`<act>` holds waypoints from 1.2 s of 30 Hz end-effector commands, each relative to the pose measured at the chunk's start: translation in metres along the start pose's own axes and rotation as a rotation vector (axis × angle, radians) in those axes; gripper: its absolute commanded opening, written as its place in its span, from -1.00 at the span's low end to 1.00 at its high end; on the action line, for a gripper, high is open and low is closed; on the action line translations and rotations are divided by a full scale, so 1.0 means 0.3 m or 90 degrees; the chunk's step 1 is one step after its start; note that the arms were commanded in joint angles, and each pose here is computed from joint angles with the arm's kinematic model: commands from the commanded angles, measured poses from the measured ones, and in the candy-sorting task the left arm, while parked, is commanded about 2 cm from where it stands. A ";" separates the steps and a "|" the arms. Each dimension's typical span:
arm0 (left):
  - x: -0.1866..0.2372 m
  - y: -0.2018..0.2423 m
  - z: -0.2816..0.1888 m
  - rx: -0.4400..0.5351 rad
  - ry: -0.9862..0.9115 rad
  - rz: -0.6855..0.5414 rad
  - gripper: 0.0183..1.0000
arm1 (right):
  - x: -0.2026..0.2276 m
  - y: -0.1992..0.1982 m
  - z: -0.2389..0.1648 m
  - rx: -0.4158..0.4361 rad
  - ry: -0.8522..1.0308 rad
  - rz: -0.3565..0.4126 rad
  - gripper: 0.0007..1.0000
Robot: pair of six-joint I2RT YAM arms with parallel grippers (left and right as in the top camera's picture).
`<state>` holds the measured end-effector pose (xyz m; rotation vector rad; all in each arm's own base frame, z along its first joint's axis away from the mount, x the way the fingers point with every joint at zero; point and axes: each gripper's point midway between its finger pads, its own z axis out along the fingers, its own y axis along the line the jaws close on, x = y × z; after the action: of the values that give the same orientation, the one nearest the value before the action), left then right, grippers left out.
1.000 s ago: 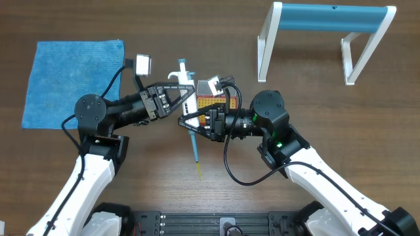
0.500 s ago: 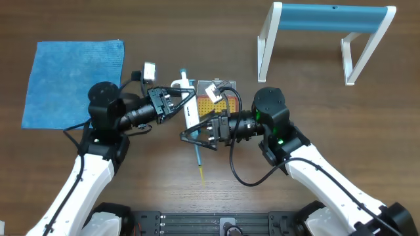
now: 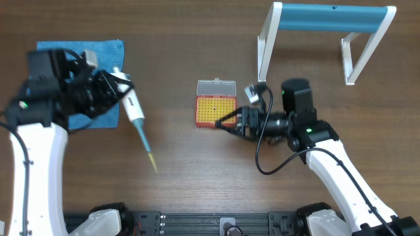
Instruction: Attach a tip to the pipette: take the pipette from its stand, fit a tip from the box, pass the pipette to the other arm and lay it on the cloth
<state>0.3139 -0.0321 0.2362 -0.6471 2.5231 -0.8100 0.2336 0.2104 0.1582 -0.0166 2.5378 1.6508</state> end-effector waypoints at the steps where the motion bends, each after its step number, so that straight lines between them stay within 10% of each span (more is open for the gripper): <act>1: -0.201 0.139 -0.048 -0.216 0.057 0.123 -0.98 | -0.107 -0.205 -0.082 0.269 -0.137 -0.075 0.96; 9: -0.590 0.419 -0.067 -0.537 0.086 0.227 -0.98 | -0.158 -0.257 -0.269 0.458 -0.286 -0.043 0.99; 17: -0.757 0.662 0.120 -0.563 0.100 0.274 -0.98 | -0.050 -0.326 -0.285 0.494 -0.261 0.112 1.00; 36: -0.708 0.870 0.519 -0.425 0.203 0.311 -0.98 | -0.052 -0.298 -0.258 0.442 -0.274 0.171 1.00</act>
<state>0.4849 0.2016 0.0250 -0.0561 3.0447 0.1593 0.2452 0.0978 0.1001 0.6611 2.6944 0.5824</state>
